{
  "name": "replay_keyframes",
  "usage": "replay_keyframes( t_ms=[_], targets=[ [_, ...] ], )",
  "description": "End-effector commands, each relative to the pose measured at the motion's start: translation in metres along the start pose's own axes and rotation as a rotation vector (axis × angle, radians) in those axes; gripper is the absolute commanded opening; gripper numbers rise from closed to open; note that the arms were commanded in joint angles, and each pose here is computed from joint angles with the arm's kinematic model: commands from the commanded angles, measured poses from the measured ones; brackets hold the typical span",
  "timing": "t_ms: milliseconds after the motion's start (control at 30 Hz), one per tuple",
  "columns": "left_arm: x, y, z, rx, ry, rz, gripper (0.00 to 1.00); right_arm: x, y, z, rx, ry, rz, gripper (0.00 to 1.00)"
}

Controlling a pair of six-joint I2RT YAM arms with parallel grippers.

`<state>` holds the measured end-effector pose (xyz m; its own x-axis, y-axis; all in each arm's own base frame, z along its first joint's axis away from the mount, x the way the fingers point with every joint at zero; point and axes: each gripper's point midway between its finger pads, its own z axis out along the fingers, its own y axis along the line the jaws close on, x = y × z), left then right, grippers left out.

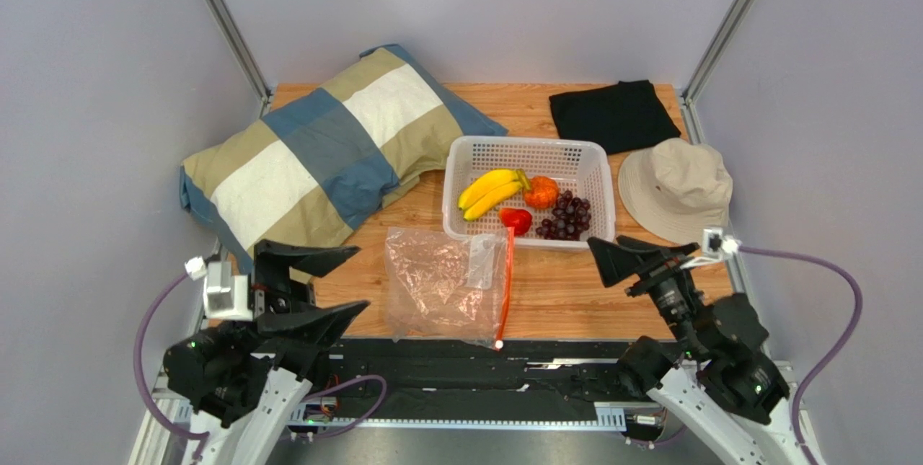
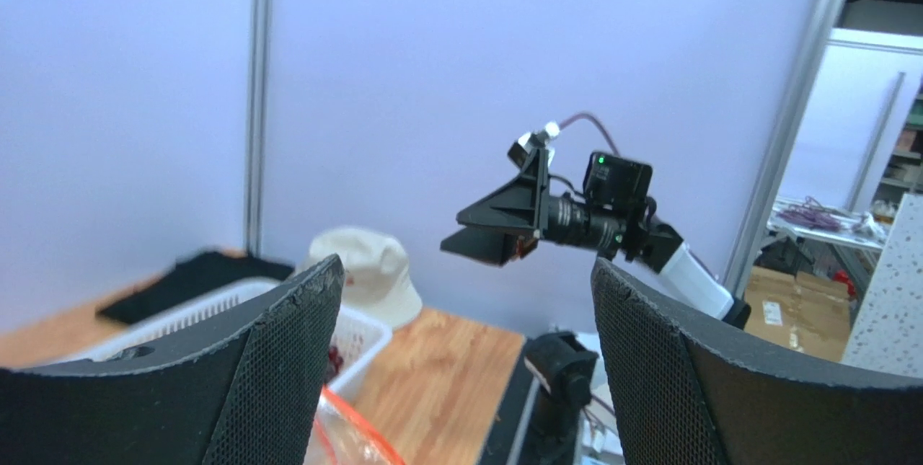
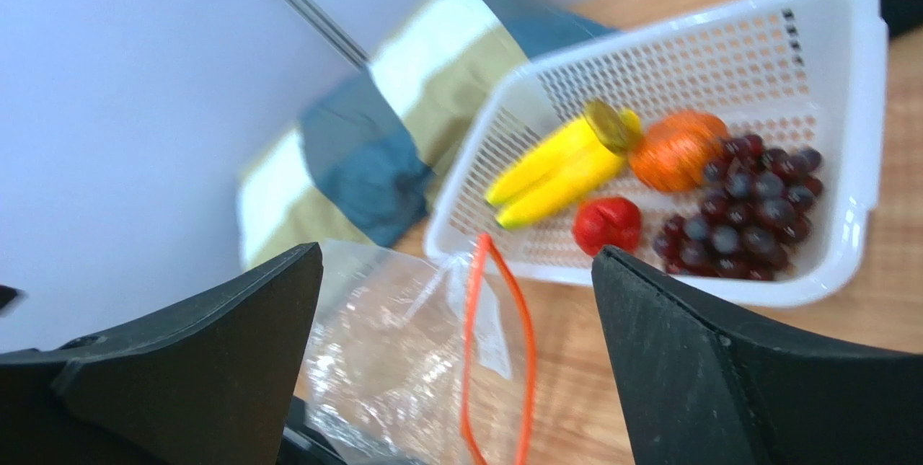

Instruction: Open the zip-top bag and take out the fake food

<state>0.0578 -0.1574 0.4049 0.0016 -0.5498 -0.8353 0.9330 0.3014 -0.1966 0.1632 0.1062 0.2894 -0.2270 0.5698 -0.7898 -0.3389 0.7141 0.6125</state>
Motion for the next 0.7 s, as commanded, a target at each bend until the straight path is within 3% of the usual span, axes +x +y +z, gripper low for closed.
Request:
replay_keyframes(
  t_ms=[0, 33, 100, 133, 200, 433, 667],
  targets=[
    [-0.004, -0.039, -0.024, 0.221, -0.177, -0.001, 0.89, 0.005, 0.016, -0.012, -0.157, -0.047, 0.115, 1.0],
    [-0.012, -0.054, -0.032, 0.294, -0.248, 0.027, 0.89, 0.013, 0.015, -0.011, -0.154, -0.011, 0.115, 1.0],
    [0.013, -0.044, -0.036, 0.344, -0.232, -0.127, 0.89, 0.034, 0.014, -0.006, -0.179, 0.035, 0.156, 1.0],
    [0.006, -0.058, -0.049, 0.435, -0.313, -0.092, 0.89, 0.033, 0.017, -0.005, -0.197, 0.024, 0.173, 1.0],
    [0.022, -0.037, -0.062, 0.426, -0.4, -0.232, 0.89, 0.048, 0.018, 0.0, -0.23, 0.05, 0.185, 1.0],
    [0.024, -0.06, -0.081, 0.542, -0.394, -0.265, 0.89, 0.058, 0.052, 0.007, -0.515, -0.015, 0.313, 1.0],
    [0.026, -0.067, -0.085, 0.571, -0.374, -0.286, 0.89, 0.062, 0.025, 0.024, -0.371, -0.057, 0.348, 1.0]
  ],
)
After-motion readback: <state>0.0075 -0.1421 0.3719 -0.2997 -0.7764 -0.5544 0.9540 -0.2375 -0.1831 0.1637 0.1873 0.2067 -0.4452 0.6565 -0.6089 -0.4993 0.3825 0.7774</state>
